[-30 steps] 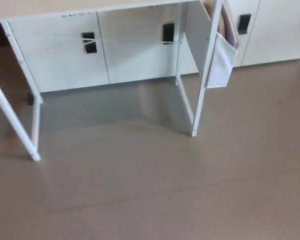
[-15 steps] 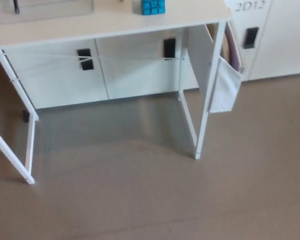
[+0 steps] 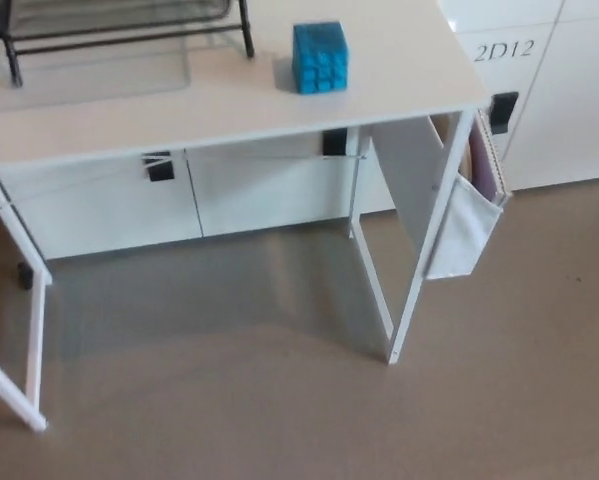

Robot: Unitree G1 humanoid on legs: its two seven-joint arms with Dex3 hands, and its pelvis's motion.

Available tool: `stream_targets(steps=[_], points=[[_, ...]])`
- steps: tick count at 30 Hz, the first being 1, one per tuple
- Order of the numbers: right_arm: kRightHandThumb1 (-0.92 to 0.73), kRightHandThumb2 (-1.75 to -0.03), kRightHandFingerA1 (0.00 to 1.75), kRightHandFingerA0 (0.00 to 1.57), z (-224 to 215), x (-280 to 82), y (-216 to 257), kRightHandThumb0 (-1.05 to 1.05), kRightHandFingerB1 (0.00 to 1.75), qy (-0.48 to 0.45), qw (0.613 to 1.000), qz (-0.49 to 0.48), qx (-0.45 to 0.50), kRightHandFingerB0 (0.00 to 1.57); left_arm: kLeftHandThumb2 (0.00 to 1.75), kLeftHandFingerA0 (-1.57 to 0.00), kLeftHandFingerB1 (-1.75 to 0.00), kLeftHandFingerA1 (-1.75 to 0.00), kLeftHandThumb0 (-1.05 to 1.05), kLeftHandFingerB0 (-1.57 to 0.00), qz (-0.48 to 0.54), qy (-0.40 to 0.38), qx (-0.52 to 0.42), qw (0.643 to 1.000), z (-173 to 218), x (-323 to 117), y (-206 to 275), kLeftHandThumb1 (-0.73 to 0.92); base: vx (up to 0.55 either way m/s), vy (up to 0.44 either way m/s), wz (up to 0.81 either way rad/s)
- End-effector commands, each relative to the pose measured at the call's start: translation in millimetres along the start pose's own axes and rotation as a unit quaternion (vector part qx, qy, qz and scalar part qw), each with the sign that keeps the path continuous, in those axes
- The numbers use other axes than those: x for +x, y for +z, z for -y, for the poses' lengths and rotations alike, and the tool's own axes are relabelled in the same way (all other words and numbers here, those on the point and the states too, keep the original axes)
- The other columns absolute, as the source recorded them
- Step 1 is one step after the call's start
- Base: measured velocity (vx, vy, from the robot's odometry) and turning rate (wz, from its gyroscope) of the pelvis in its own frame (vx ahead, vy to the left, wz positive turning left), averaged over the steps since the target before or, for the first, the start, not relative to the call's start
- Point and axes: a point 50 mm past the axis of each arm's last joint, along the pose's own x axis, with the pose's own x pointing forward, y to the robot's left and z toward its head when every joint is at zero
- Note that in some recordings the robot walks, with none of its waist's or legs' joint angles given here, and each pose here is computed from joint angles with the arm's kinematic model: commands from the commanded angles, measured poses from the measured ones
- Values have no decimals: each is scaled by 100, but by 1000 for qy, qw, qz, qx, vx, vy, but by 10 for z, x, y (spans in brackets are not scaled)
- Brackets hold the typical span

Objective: The robot walks towards a desk on which a file tray is kept in the middle and a cube is kept to its right. The robot lifts the cube using its right hand and places it on the file tray.

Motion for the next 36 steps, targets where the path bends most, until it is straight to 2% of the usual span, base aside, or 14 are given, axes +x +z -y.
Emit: stream_targets(steps=[1, 5, 8, 12, 16, 17, 21, 23, 24, 27, 29, 30, 31, 36], points=[[-37, -60, 100, 46, 29, -17, 21, -105, 87, -16, 998, 2, -62, 0, 66, -21, -42, -54, -62, -9, -2, 5, 26, 1000, -49, -12, -21, 89, 202, 205, 7], [-11, -80, 94, 39, -2, 3, 11, -101, 75, -4, 1000, -1, 4, 0, 65, -18, -42, -54, -61, -10, 1, 5, 8, 1000, -51, -19, -21, 87, 201, 160, 9], [-25, -87, 97, 97, 31, -5, 35, -105, 79, -21, 999, -9, -43, 0, 65, -17, -41, -54, -61, -10, 3, 7, -3, 1000, -57, -6, 28, 86, 139, -7, 7], [-19, -80, 85, 34, 31, -10, 42, -101, 59, 8, 1000, 5, -21, 0, 116, -4, -52, -54, -36, -1, 3, 5, -3, 1000, -69, -32, 33, 64, 232, -149, 4], [-21, -84, 81, 40, 42, -3, 61, -105, 60, 8, 999, -2, -53, 0, 115, -3, -52, -54, -37, 0, 4, 1, -15, 1000, -70, -51, 29, 63, 197, -112, -3], [-25, -85, 90, 56, 13, 11, 56, -105, 77, -16, 997, 1, -69, 0, 65, -19, -42, -54, -63, -12, -4, 10, 5, 1000, -68, -41, 25, 87, 68, 5, -7], [-18, -82, 108, 70, -3, 1, 24, -104, 78, 3, 1000, 13, 3, 0, 116, -3, -52, -53, -36, -1, 5, 6, 8, 1000, -82, -39, 107, 64, 65, 87, -16], [-12, -78, 102, 49, 1, 5, 20, -105, 84, 4, 1000, 6, 19, 0, 65, -21, -41, -53, -63, -11, 5, 10, 6, 1000, -81, -42, 105, 86, 52, 206, -8], [-13, -78, 109, 58, -6, 1, 9, -105, 78, 8, 999, 9, 32, 0, 115, -3, -51, -53, -36, 0, 10, 10, 6, 1000, -82, -43, 138, 63, 19, 257, -5], [-17, -81, 94, 41, -7, 12, 28, -104, 81, 3, 1000, 2, 10, 0, 116, -3, -51, -53, -36, 0, 13, 7, 11, 1000, -87, -28, 130, 63, 118, 285, 16], [-22, -87, 107, 91, -16, 15, 30, -105, 81, -12, 999, -3, -39, 0, 115, -3, -51, -52, -36, 0, 6, 11, 5, 1000, -97, -15, 159, 63, 101, 308, -23], [-20, -83, 103, 68, -12, 18, 45, -104, 82, -8, 999, -5, -33, 0, 65, -17, -38, -51, -62, -10, 2, 14, 5, 1000, -96, -1, 164, 87, 22, 253, 12], [-20, -84, 96, 63, -14, 11, 40, -105, 84, -14, 999, 4, -30, 0, 115, -2, -51, -52, -36, 0, 5, 13, -3, 1000, -98, -2, 159, 63, 27, 197, 12], [-9, -75, 94, 33, -26, 18, 13, -92, 80, 16, 998, -1, 56, 0, 116, -3, -52, -53, -36, 0, 11, 11, -1, 1000, -102, 2, 188, 64, 57, 118, 8]])
